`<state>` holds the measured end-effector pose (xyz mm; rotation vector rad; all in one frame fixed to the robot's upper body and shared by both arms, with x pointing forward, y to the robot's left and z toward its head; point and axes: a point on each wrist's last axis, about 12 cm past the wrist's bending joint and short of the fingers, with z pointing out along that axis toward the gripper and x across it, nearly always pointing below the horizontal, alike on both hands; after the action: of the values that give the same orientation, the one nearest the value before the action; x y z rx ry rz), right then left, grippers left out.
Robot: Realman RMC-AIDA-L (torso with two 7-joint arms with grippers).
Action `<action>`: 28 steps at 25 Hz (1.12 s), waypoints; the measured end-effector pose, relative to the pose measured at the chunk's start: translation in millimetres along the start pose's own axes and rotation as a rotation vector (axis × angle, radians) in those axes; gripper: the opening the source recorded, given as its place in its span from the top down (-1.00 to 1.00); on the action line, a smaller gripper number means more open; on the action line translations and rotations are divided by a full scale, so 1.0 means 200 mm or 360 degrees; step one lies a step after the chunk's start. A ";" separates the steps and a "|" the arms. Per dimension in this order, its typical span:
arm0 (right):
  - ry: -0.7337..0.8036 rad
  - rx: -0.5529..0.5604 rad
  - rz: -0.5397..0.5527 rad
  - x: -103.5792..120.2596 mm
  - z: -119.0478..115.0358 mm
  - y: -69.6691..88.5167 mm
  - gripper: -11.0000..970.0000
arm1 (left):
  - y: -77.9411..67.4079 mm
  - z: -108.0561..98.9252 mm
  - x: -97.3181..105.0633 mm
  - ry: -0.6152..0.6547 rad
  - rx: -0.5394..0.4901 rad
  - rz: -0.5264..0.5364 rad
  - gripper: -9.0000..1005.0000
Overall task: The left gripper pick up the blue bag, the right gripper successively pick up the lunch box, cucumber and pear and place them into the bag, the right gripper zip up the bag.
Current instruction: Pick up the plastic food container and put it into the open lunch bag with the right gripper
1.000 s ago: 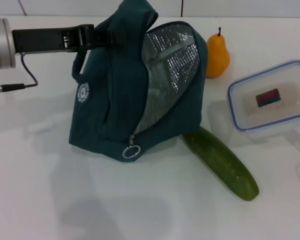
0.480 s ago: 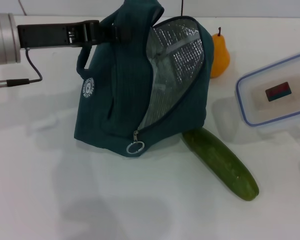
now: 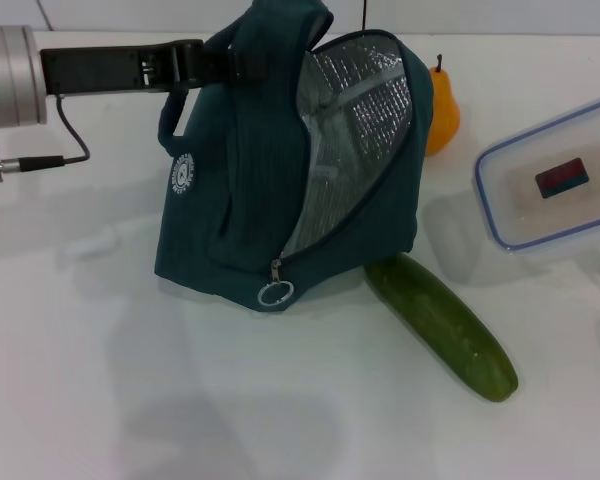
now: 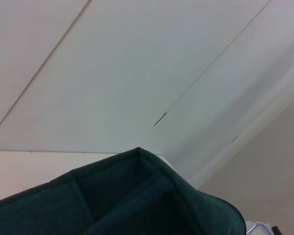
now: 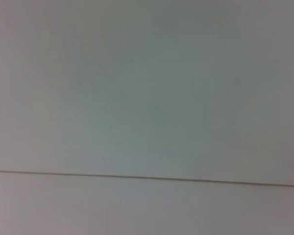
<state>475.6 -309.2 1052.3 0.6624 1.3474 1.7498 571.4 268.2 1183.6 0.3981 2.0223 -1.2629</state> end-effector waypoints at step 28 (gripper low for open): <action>-0.0096 -0.0290 0.0219 -0.03 0.06 0.09 0.78 | 0.00 0.04 0.00 -0.0008 0.0051 0.0002 0.90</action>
<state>483.8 -309.3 1072.9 0.7132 1.1081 1.9197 574.5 261.2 1182.5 0.4103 1.9993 -1.2959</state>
